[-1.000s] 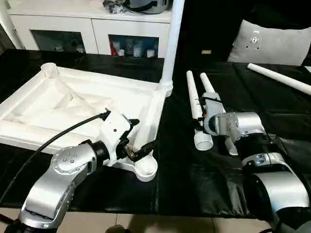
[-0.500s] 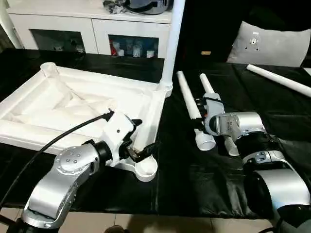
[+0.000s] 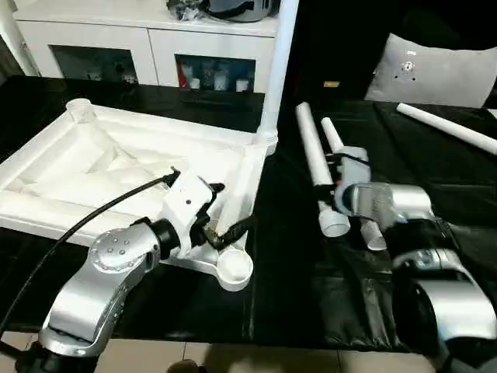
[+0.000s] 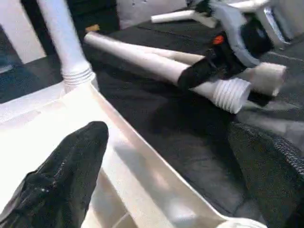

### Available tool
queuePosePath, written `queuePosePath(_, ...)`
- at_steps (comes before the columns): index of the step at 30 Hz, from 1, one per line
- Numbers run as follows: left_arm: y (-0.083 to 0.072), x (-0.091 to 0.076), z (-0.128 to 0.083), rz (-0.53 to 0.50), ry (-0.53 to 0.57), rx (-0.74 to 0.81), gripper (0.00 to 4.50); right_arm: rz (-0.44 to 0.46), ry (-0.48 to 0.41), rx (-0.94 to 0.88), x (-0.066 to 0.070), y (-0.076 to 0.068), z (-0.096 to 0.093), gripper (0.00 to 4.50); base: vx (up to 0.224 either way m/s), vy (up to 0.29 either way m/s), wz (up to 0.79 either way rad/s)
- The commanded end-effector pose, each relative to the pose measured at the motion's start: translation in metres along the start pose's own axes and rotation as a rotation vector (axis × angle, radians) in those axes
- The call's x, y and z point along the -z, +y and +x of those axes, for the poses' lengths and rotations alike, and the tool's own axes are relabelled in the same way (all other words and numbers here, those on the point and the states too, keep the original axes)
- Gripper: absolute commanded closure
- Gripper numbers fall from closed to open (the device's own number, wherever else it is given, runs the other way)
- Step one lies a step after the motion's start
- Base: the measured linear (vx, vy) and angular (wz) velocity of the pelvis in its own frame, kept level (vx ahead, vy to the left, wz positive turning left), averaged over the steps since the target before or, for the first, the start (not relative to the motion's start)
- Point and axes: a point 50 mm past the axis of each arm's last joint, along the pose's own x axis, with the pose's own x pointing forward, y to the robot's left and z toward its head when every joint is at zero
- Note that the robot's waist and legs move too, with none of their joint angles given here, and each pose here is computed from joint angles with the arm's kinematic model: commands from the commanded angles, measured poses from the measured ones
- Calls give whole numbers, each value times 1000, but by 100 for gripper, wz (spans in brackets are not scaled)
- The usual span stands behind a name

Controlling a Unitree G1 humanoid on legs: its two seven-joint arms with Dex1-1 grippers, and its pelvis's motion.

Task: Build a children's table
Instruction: Pick table leg

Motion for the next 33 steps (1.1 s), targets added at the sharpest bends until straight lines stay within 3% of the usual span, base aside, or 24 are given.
queuePosePath(1,5,-6,3,10,-18,-30,0,31,-141,-38,-21,4,-9,262,0,0,0)
queuePosePath(4,8,-15,8,-17,-75,-59,0,94,-416,-159,-46,11,-27,262,0,0,0)
queuePosePath(5,8,-15,8,-17,-75,-59,0,94,-416,-159,-46,11,-27,262,0,0,0)
queuePosePath(6,10,-25,15,-61,-143,-77,0,121,-606,-252,-59,16,-43,262,0,0,0)
queuePosePath(11,18,-46,29,-188,-282,-104,0,223,-742,-524,-62,31,-66,264,0,0,0)
queuePosePath(12,24,-59,35,-248,-359,-117,0,256,-770,-702,-59,42,-79,264,0,0,0)
queuePosePath(16,33,-82,42,-373,-481,-134,0,275,-770,-932,-53,58,-97,264,0,0,0)
queuePosePath(17,35,-92,45,-453,-532,-113,0,250,-752,-987,-48,64,-100,264,0,0,0)
queuePosePath(18,35,-92,45,-453,-532,-113,0,250,-752,-987,-48,64,-100,264,0,0,0)
queuePosePath(20,33,-104,50,-583,-600,-21,0,208,-714,-1061,-40,72,-102,264,0,0,0)
queuePosePath(25,25,-115,56,-703,-643,87,0,173,-657,-1117,-30,77,-106,264,0,0,0)
queuePosePath(32,17,-117,62,-711,-616,146,0,136,-612,-1160,-24,80,-108,264,0,0,0)
queuePosePath(33,16,-117,62,-715,-619,156,18,123,-601,-1165,-22,80,-108,264,0,0,0)
